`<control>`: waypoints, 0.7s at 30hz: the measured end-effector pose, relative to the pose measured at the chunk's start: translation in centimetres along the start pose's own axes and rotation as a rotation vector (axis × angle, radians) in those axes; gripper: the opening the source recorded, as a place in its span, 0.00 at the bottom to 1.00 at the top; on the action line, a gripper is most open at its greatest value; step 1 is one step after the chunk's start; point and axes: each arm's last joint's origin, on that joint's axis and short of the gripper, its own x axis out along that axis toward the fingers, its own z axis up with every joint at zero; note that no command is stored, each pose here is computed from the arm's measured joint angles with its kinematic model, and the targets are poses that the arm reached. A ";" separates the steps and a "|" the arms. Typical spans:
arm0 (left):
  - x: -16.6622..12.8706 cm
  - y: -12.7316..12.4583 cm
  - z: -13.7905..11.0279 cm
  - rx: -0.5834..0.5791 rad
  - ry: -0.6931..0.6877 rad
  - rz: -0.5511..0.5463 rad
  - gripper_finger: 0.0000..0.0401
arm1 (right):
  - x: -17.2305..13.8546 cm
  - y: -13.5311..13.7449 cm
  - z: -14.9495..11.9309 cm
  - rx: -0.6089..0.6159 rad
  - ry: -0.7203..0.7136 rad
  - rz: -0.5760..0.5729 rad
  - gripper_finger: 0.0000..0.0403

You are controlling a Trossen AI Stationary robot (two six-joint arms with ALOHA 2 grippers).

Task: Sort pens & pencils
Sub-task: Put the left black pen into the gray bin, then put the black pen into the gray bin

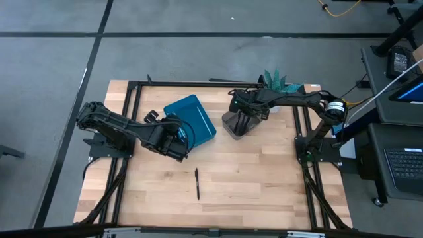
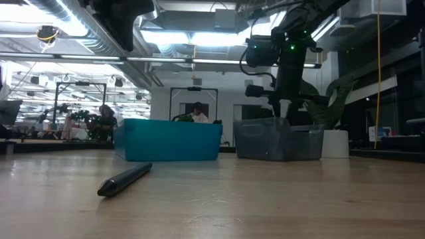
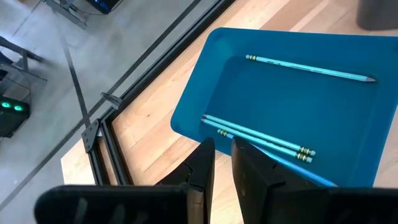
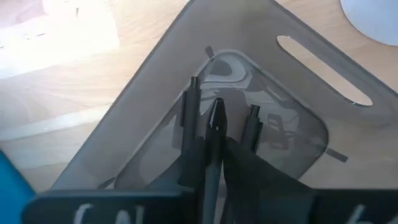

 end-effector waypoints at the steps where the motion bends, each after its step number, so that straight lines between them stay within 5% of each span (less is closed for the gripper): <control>1: 0.0 0.0 0.0 0.000 0.000 0.000 0.12 | 0.0 0.0 0.0 0.000 -0.001 0.002 0.13; 15: -0.3 -0.1 -0.3 -0.010 0.016 -0.018 0.12 | -0.2 0.6 -0.4 -0.010 -0.007 0.046 0.25; 21: -0.3 -0.1 -0.2 -0.010 0.002 -0.012 0.12 | -3.2 1.7 -2.3 -0.172 0.024 0.062 0.25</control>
